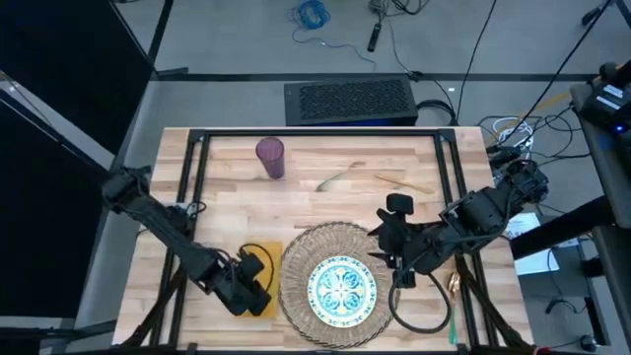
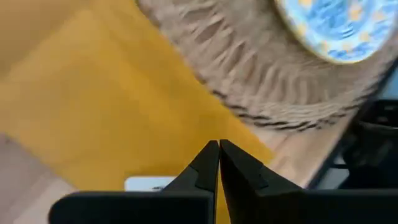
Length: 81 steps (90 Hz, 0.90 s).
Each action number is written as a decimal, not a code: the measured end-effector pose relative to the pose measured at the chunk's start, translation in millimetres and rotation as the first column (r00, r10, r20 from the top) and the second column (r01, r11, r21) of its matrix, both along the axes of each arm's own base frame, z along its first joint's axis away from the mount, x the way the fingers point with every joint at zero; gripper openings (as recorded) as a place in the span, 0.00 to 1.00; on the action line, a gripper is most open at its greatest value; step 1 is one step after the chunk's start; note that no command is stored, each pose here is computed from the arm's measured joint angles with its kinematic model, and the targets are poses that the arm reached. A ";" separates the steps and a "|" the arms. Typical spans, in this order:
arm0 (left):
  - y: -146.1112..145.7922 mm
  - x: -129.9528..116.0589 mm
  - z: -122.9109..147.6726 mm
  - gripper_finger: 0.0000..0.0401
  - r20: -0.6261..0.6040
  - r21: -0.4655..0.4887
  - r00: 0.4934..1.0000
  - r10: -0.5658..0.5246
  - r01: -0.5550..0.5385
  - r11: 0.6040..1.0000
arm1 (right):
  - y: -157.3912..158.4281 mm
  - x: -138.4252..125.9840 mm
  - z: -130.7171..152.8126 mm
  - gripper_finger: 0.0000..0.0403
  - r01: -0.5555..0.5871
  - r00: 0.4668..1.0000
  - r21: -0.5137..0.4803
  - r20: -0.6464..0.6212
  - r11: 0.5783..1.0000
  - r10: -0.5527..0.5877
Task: Set table place
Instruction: Fold the yellow table napkin
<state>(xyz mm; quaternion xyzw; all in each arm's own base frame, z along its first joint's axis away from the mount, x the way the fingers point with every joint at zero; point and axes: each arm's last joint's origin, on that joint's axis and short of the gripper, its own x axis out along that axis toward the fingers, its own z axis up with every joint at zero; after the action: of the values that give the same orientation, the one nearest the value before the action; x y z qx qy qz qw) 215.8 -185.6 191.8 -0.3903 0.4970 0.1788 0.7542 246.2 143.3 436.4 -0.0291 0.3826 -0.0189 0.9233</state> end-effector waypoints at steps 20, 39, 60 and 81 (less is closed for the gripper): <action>-10.0 -0.2 -11.2 0.00 -0.031 -0.018 0.999 -0.010 0.009 1.000 | 0.2 0.0 0.1 0.44 0.006 1.000 0.006 0.002 1.000 -0.006; -21.7 7.9 -27.6 0.00 -0.029 -0.057 0.999 -0.032 0.030 0.998 | 0.2 0.0 0.1 0.44 0.008 1.000 0.008 0.002 1.000 -0.008; -31.2 16.3 -42.3 0.00 -0.020 -0.105 0.998 -0.067 0.064 0.992 | 0.2 0.0 0.1 0.44 0.017 1.000 0.018 0.003 1.000 -0.017; -32.1 16.5 -43.1 0.00 -0.021 -0.112 0.997 -0.072 0.070 0.991 | 0.2 0.0 0.1 0.44 0.020 1.000 0.021 0.003 1.000 -0.020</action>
<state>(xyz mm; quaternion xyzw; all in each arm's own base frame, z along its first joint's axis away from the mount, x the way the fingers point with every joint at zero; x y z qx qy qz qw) 232.3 -217.8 148.6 -0.4115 0.5291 0.1287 0.7309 246.2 143.5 436.5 -0.0155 0.3816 -0.0243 0.9239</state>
